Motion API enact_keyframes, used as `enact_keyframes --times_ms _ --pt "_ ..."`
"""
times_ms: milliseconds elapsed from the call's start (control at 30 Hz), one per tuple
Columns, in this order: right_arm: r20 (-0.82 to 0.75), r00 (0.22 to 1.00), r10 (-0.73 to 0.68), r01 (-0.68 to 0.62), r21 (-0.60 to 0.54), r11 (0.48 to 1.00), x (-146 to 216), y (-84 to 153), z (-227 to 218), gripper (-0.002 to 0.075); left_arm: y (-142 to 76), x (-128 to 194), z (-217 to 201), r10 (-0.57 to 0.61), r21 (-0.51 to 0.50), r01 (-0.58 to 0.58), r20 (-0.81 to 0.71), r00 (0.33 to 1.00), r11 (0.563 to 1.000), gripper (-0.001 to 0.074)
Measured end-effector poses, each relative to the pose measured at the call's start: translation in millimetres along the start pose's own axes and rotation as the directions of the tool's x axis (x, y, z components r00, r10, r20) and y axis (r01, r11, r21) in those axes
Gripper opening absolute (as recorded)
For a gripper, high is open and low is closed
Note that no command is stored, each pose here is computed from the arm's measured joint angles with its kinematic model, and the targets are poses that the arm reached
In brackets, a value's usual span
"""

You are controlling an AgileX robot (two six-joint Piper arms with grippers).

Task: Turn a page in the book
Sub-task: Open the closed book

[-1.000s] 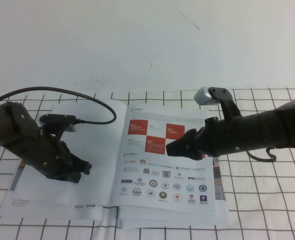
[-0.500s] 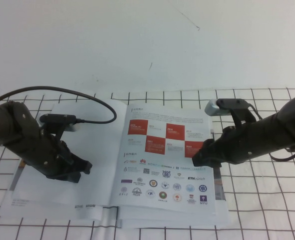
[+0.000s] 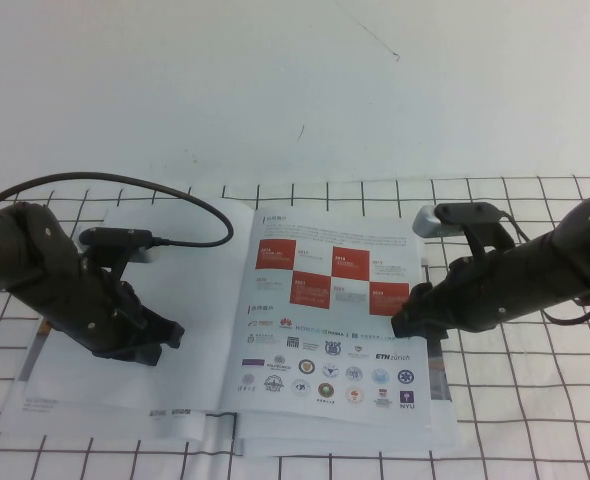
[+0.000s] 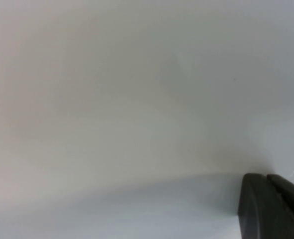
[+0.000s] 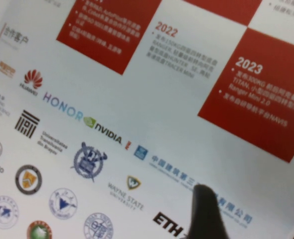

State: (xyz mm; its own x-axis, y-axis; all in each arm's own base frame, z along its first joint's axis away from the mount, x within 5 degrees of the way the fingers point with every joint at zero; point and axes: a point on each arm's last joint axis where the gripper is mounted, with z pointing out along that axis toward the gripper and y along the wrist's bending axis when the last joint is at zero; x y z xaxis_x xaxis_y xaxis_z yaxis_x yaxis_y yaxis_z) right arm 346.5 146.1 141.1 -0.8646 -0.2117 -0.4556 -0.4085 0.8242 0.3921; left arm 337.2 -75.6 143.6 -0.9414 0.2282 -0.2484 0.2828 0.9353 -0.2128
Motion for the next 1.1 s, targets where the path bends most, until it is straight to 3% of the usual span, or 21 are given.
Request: enact_keyframes --times_ms 433,800,1100 --pt "0.004 1.000 0.023 -0.023 -0.026 0.999 1 0 4 0.0428 0 0 0 0.010 0.002 -0.010 0.001 1.000 1.000 -0.0002" --pt "0.085 0.996 -0.024 0.030 -0.078 0.996 -10 12 -11 0.0428 0 0 0 0.015 0.005 -0.015 0.002 1.000 1.000 -0.0002" --pt "0.041 0.999 0.005 -0.004 -0.008 1.000 -5 4 -7 0.0428 -1 0 0 0.016 0.006 -0.016 0.003 1.000 1.000 -0.0003"
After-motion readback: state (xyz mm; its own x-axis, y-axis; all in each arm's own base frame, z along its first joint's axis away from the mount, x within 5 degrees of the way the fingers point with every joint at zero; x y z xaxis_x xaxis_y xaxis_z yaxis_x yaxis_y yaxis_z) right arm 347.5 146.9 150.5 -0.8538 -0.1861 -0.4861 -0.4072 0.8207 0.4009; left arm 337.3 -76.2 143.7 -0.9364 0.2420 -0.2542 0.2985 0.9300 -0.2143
